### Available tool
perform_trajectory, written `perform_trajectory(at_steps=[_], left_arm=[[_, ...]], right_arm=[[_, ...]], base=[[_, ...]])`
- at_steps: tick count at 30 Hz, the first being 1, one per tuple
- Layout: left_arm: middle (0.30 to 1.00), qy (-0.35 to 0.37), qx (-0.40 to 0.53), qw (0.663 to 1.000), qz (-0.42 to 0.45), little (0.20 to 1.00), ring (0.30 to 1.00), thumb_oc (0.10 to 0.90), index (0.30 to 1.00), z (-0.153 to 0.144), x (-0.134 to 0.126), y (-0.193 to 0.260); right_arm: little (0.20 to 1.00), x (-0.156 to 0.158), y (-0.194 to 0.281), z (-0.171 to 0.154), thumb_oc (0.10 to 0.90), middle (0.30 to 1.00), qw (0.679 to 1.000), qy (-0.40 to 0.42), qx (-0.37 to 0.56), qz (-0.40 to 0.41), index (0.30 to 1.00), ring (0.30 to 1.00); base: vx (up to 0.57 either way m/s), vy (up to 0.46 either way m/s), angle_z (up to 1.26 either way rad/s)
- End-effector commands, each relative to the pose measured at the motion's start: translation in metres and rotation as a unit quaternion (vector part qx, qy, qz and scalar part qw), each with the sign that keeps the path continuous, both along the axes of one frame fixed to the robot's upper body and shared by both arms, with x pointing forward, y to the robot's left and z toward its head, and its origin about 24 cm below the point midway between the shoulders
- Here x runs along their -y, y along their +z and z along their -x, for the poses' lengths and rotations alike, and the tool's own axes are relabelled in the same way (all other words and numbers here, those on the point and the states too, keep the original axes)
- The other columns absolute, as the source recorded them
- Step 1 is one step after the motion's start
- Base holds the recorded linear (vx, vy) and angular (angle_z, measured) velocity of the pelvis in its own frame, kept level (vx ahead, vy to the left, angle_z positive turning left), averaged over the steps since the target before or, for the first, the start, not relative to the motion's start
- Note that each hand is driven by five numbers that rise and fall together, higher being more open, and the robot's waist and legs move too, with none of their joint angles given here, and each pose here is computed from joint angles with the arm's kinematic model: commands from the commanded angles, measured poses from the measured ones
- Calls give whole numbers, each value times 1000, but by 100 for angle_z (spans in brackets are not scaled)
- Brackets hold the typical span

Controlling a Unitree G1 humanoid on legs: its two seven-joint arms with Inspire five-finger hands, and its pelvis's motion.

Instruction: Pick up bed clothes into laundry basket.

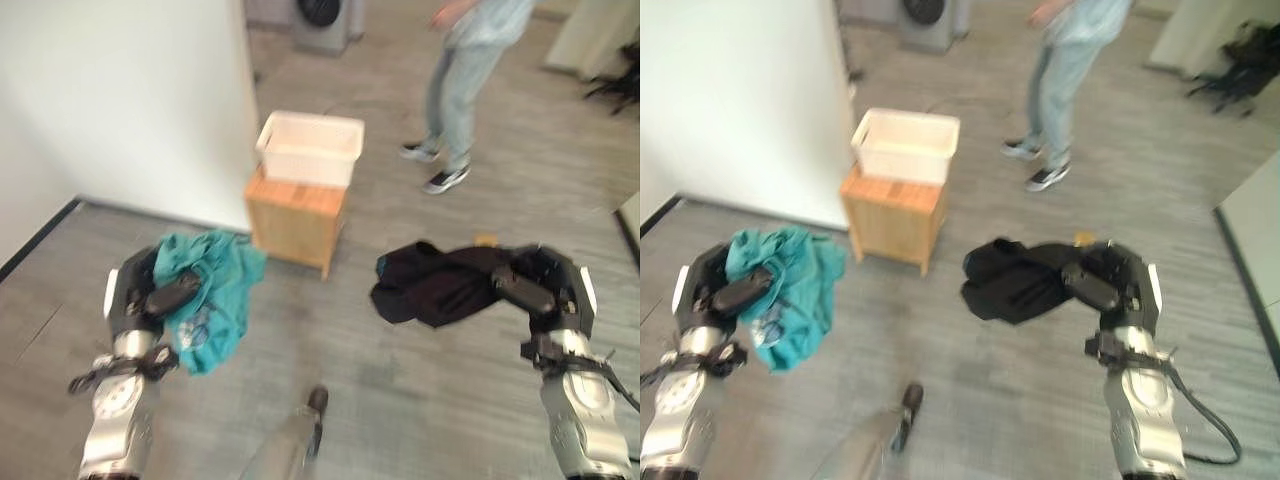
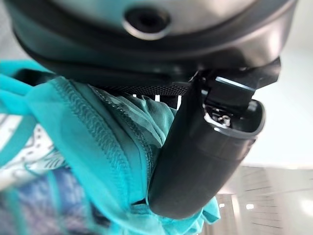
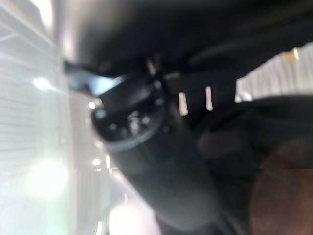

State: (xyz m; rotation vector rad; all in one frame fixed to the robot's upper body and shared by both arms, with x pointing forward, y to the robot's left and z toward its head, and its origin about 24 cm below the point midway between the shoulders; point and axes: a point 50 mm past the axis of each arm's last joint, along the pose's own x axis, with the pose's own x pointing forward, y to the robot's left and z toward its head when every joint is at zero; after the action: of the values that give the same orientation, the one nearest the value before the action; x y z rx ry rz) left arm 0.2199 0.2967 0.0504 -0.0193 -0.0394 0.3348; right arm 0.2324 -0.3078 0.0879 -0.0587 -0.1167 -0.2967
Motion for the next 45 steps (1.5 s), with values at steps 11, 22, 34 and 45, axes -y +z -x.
perform_trajectory(at_steps=[11,22,34,45], left_arm=[[300,-36,266,960,-82,300,300,400,300,-36,17,123],[300,-20,249,965,-78,300,300,400,300,-30,13,110],[300,-21,364,916,-166,300,300,400,300,-19,18,175],[300,-105,311,925,-193,300,300,400,300,-56,35,178]], right_arm=[[300,6,54,4,400,300,988,-31,138,63,300,300],[300,23,68,12,400,300,982,-59,170,59,300,300],[300,31,103,7,400,300,971,-46,192,134,300,300],[300,18,105,-10,400,300,973,-17,189,133,300,300]], base=[[625,22,2],[212,-66,34],[57,-20,3],[-10,30,-2]])
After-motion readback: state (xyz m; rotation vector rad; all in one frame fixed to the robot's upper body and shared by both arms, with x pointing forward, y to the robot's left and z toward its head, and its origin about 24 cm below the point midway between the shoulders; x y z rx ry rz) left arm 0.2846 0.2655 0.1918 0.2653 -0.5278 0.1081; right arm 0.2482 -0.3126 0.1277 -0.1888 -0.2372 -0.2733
